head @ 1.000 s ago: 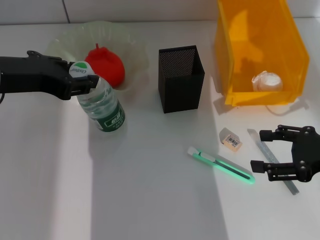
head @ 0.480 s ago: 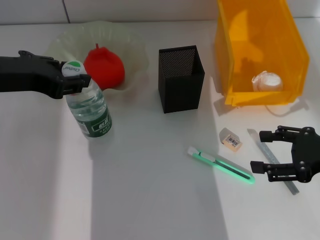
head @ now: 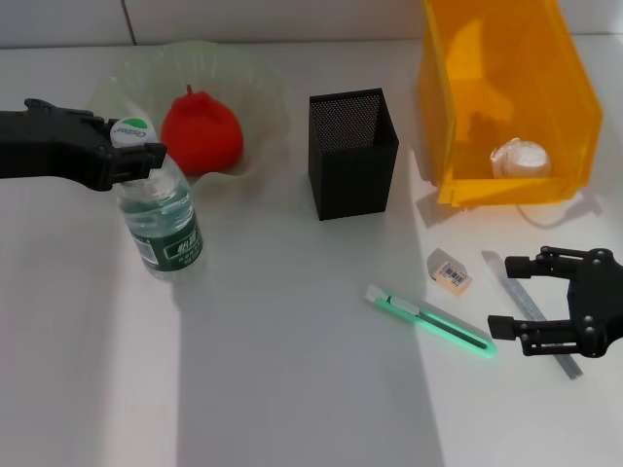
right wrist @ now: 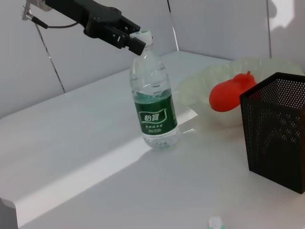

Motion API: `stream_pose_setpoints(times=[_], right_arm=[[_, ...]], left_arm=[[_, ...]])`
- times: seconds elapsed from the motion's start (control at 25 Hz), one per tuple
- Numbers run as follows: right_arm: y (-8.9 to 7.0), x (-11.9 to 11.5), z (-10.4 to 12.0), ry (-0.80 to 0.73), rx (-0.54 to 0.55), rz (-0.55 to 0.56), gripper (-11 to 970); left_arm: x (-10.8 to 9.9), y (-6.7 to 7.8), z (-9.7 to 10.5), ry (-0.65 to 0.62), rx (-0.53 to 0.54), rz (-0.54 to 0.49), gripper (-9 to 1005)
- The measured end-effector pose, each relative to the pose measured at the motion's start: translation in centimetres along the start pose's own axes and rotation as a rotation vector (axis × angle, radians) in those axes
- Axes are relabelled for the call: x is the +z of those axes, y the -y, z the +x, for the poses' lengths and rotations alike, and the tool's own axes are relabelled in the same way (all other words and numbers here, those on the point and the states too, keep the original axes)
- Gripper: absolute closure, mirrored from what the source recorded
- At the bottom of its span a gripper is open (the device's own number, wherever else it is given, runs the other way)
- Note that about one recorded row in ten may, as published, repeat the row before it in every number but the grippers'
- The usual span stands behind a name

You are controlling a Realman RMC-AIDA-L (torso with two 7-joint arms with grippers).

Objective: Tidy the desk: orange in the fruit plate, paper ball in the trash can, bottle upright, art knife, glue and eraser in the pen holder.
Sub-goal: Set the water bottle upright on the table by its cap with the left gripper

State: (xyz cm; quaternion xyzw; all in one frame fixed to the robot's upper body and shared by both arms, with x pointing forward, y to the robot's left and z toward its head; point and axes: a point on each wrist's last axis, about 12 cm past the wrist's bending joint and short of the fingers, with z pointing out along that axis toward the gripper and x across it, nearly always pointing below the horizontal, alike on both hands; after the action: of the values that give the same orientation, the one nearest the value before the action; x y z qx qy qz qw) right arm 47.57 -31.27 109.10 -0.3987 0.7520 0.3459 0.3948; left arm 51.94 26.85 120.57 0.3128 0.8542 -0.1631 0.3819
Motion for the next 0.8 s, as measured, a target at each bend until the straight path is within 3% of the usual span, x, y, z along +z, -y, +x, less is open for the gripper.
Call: stream_pose_setpoints(times=[0.8], right_arm=[[-0.10, 0.15, -0.04, -0.001, 0.000, -0.008, 139]], left_arm=[[0.01, -0.28, 0.00, 0.024, -0.013, -0.013, 515]])
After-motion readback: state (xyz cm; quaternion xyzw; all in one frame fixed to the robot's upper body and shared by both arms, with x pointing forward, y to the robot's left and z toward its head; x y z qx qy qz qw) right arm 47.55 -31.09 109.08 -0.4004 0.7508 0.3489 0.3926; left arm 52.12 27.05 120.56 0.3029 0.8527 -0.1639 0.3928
